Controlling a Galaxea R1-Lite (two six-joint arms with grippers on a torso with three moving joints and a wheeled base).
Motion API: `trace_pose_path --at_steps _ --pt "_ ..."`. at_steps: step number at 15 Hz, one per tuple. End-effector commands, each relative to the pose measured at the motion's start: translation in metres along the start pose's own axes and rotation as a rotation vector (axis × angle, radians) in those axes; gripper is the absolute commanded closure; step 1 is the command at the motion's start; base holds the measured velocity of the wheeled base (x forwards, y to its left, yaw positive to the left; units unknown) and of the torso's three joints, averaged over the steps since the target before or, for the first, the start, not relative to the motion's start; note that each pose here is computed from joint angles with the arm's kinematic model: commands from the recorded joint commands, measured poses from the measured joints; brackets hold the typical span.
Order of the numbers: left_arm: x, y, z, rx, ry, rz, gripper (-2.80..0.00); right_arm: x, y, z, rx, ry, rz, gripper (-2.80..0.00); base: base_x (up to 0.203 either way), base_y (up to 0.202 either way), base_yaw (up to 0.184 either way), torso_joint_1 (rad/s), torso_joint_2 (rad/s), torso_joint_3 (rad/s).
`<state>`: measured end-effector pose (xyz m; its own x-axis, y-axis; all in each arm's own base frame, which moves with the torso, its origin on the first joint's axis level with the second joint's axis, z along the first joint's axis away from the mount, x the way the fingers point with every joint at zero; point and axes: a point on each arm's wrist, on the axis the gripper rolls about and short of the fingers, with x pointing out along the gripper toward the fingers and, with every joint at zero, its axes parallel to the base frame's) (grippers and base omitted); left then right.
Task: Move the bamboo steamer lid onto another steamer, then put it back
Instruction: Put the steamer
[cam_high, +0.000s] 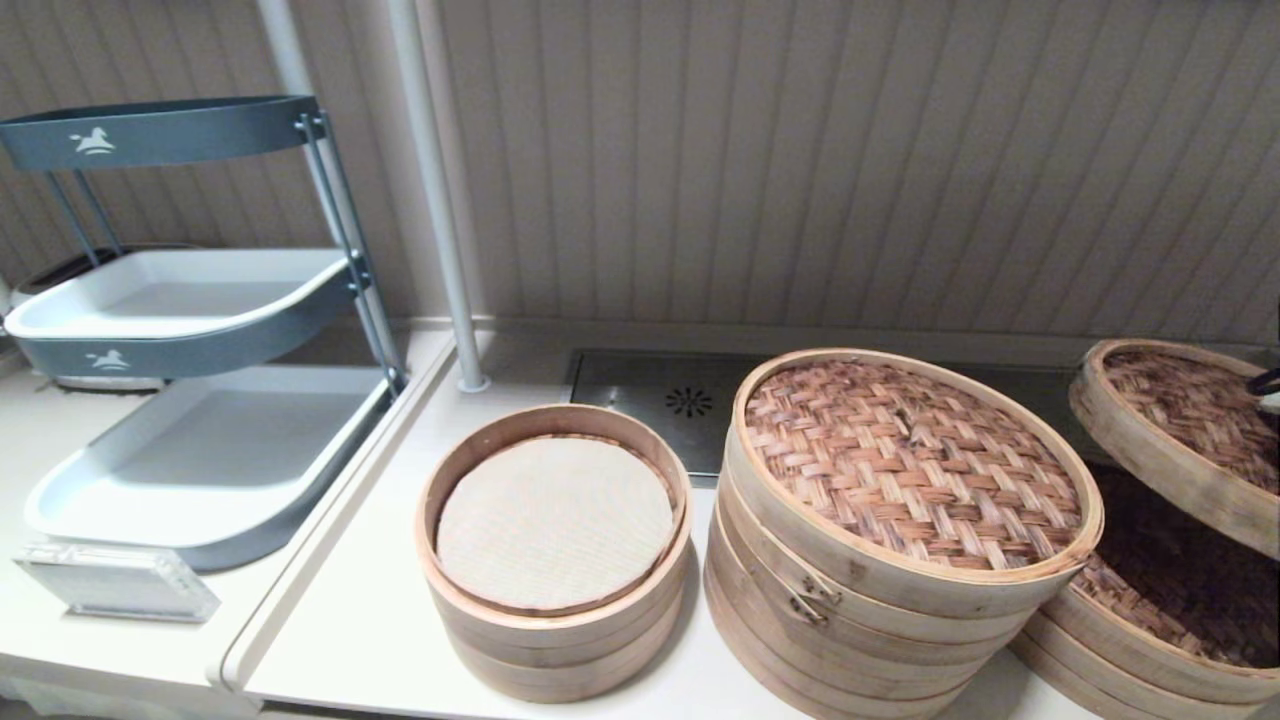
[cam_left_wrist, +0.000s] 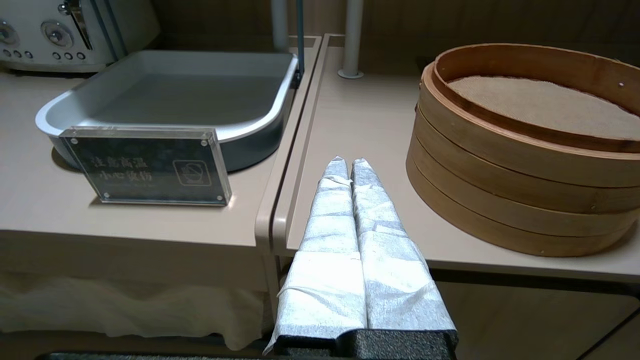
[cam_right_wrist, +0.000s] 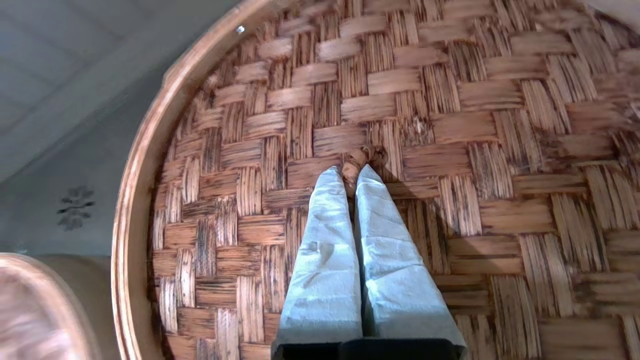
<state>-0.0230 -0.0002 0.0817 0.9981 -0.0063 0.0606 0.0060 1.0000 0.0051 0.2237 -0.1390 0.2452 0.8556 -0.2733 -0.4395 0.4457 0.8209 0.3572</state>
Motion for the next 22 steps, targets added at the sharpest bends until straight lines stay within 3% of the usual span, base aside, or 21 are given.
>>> trace_pose_path --at_steps 1,14,22 --pt "0.001 0.0 -0.007 0.0 0.021 0.0 0.0 -0.004 0.013 0.011 -0.02 -0.019 0.034 0.0 0.0 0.0 0.0 0.0 0.0 0.0" --pt "0.001 0.0 -0.007 0.0 0.022 -0.001 0.0 -0.03 0.083 0.025 -0.111 0.058 0.194 0.0 0.0 0.0 0.0 0.0 0.0 0.0" --pt "0.001 0.0 -0.007 0.0 0.021 0.0 0.0 -0.034 0.154 -0.002 -0.243 0.084 0.271 0.0 0.0 0.0 0.0 0.0 0.0 0.0"
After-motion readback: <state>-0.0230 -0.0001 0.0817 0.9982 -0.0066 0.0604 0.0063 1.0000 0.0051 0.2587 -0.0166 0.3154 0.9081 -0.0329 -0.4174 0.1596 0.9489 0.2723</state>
